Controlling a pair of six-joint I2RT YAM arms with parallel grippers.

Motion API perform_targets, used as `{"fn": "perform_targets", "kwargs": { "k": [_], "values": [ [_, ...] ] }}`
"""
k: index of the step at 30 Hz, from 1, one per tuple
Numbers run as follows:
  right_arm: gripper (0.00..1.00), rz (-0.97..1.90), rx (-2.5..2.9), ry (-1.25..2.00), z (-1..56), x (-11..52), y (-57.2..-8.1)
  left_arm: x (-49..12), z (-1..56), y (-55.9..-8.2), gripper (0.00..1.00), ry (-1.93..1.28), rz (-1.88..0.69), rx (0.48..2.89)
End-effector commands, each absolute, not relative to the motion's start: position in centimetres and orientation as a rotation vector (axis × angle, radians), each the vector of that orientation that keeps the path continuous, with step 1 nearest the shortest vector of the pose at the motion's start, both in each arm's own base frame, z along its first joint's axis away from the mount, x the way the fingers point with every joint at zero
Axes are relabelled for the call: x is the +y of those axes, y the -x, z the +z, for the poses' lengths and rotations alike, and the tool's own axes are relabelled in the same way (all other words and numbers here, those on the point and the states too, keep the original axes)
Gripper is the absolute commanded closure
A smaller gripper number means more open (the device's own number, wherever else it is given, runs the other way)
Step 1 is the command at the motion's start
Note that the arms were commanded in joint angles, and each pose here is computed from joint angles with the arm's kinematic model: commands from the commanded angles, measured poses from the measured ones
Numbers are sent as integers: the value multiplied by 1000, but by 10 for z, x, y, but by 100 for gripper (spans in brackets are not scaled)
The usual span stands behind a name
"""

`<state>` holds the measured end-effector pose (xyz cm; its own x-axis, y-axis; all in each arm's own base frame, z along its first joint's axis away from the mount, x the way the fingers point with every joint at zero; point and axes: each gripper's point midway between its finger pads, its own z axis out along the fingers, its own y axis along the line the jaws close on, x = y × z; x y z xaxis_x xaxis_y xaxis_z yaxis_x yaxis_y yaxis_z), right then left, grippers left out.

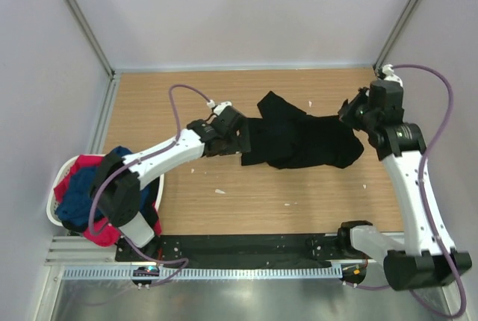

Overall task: Fold and stack the t-shirts
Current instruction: Flatten the tshirt out

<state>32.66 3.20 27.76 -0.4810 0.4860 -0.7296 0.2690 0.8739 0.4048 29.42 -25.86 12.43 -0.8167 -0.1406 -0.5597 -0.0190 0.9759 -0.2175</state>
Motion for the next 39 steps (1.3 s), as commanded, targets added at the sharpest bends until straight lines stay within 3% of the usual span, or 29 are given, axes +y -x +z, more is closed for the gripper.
{"fn": "perform_targets", "kwargs": {
  "k": [1, 9, 15, 23, 25, 28, 29, 30, 34, 39],
  "values": [
    [99, 218, 2147, -619, 276, 19, -278, -301, 143, -321, 1, 145, -446, 2447],
    [99, 180, 2231, -684, 254, 15, -235, -349, 125, -367, 9, 110, -501, 2394],
    [99, 82, 2295, -667, 239, 6, -236, -373, 104, -378, 24, 52, -531, 2428],
    [99, 74, 2302, -636, 237, 6, -248, -372, 56, -376, 29, -2, -411, 2476],
    [99, 68, 2309, -634, 236, 6, -250, -375, 55, -376, 42, 8, -425, 2484],
    [99, 63, 2305, -629, 238, 5, -251, -379, 58, -376, 73, 9, -448, 2484],
    [99, 62, 2302, -626, 240, 5, -253, -377, 61, -375, 92, 8, -437, 2488],
    [99, 55, 2290, -626, 242, 3, -256, -373, 66, -377, 100, 16, -413, 2480],
    [99, 88, 2226, -594, 260, 7, -280, -364, 124, -390, 100, -10, -382, 2379],
    [99, 140, 2069, -551, 321, 12, -353, -317, 219, -425, 100, 35, -337, 2239]
  ]
}}
